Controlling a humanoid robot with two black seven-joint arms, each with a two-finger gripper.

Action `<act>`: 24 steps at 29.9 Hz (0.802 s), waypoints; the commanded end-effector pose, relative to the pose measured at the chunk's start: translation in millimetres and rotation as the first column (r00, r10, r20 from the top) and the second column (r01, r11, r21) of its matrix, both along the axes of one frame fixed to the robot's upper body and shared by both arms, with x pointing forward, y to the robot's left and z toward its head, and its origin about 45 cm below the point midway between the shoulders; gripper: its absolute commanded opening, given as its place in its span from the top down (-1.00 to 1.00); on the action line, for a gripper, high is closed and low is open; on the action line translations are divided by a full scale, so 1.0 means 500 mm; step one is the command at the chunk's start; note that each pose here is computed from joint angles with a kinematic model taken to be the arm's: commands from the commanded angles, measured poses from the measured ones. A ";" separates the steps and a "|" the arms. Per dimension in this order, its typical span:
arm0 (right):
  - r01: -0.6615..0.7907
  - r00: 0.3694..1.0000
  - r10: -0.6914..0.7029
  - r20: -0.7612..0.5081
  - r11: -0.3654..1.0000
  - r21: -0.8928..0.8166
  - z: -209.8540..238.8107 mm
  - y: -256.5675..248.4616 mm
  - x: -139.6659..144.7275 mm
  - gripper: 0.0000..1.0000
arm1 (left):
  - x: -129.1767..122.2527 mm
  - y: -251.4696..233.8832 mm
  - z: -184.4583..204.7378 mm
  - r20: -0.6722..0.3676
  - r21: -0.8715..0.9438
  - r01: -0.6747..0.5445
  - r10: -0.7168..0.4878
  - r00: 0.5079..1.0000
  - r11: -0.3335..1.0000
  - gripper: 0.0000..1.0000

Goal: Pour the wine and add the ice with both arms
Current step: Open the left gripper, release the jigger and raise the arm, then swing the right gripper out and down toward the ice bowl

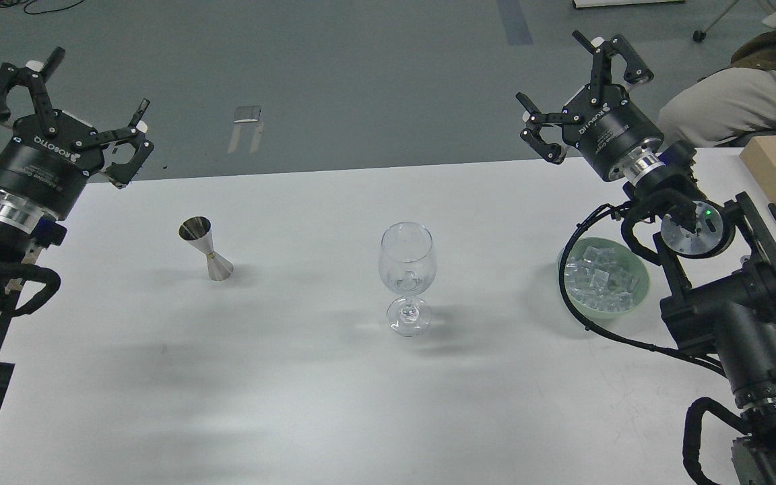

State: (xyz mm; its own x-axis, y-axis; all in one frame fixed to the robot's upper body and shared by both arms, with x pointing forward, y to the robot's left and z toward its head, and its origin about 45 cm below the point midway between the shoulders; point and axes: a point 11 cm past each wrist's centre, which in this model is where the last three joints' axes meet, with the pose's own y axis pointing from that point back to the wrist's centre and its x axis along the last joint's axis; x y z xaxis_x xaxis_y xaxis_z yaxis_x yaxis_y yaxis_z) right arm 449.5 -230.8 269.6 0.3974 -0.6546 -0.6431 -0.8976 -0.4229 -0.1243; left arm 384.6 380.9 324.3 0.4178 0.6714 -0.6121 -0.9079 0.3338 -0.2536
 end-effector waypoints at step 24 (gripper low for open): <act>0.023 0.997 -0.023 0.070 1.000 0.011 0.058 0.007 0.040 -1.00 | 0.069 -0.141 0.079 0.081 0.124 0.143 -0.154 0.985 0.982 -0.95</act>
State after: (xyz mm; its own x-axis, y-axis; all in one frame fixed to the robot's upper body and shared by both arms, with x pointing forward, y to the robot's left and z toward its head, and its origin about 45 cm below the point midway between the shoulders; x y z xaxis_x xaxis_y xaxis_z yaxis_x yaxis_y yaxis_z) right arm 468.8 -227.6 297.6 0.4265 -0.6577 -0.6210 -0.8960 -0.4010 -0.1906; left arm 418.8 319.6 372.8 0.5649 0.6783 -0.4699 -0.8247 0.4834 -0.2936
